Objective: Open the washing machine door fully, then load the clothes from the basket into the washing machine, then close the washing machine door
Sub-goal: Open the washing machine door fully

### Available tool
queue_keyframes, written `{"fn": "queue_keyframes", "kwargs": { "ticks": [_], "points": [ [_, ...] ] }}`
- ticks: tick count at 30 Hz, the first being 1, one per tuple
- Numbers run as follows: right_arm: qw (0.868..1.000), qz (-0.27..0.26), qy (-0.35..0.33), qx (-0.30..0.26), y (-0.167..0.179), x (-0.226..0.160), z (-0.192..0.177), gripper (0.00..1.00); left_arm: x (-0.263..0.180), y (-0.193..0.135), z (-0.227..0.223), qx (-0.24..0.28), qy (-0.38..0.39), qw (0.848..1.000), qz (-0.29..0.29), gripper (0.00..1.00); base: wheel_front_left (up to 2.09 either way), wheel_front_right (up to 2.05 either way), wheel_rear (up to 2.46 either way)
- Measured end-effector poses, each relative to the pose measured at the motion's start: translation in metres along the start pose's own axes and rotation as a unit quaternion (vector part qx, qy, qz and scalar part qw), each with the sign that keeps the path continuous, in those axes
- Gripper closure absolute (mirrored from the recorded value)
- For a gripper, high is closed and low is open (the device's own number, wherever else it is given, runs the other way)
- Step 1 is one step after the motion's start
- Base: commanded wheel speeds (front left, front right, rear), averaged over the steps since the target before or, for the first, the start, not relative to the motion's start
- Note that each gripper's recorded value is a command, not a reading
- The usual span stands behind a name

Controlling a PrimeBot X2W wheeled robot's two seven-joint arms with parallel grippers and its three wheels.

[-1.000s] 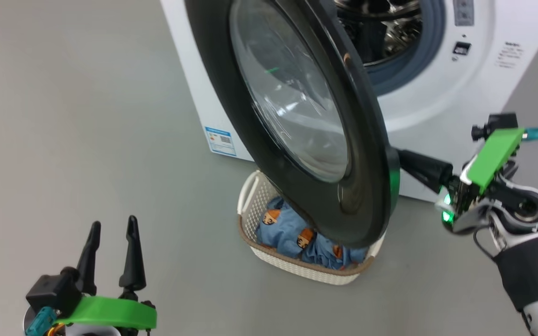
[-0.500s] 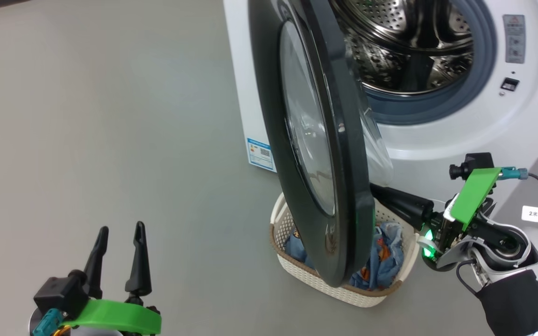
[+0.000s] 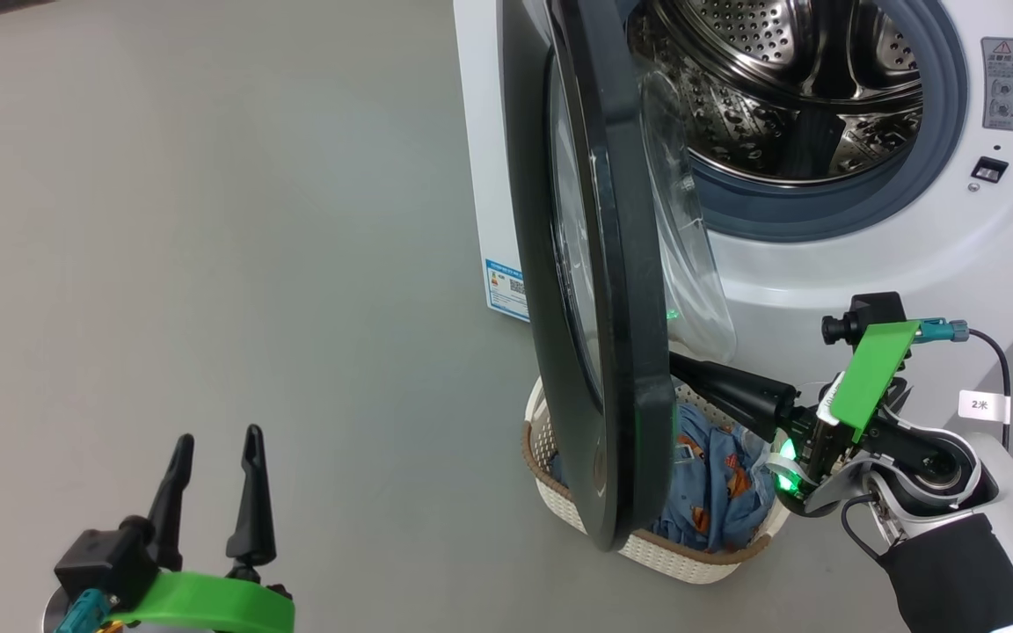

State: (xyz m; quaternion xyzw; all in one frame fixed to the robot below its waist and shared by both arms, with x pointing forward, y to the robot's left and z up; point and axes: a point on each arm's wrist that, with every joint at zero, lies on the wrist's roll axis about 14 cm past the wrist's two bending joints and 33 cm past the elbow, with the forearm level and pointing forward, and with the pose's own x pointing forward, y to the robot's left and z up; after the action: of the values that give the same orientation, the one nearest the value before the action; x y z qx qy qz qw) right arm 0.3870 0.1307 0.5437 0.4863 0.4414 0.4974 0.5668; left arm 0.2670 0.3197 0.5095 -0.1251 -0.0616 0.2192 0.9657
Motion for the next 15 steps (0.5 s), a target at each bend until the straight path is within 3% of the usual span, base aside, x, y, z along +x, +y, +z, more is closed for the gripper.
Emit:
{"fn": "queue_keyframes", "kwargs": {
  "ticks": [10,11,12,14,15],
  "points": [
    [1.0,0.002,-0.021,-0.012,0.007,-0.012,0.007,1.0,0.005,-0.012,-0.002,-0.006,0.001,1.0,-0.018,0.0,0.0,0.0,0.0],
    [1.0,0.003,-0.025,-0.014,0.008,-0.014,0.009,0.96,0.006,-0.014,-0.002,-0.006,0.002,1.0,-0.021,0.0,0.0,0.0,0.0],
    [0.999,0.002,-0.029,-0.017,0.009,-0.017,0.01,0.8,0.008,-0.017,-0.003,-0.007,0.003,1.0,-0.025,0.0,0.0,0.0,0.0],
    [0.999,-0.001,-0.041,-0.029,0.011,-0.022,0.014,0.57,0.01,-0.023,-0.004,-0.007,0.004,0.999,-0.033,0.0,0.0,0.0,0.0],
    [0.998,-0.003,-0.047,-0.037,0.013,-0.025,0.016,0.52,0.011,-0.026,-0.005,-0.008,0.005,0.999,-0.038,0.0,0.0,0.0,0.0]
  ]
}}
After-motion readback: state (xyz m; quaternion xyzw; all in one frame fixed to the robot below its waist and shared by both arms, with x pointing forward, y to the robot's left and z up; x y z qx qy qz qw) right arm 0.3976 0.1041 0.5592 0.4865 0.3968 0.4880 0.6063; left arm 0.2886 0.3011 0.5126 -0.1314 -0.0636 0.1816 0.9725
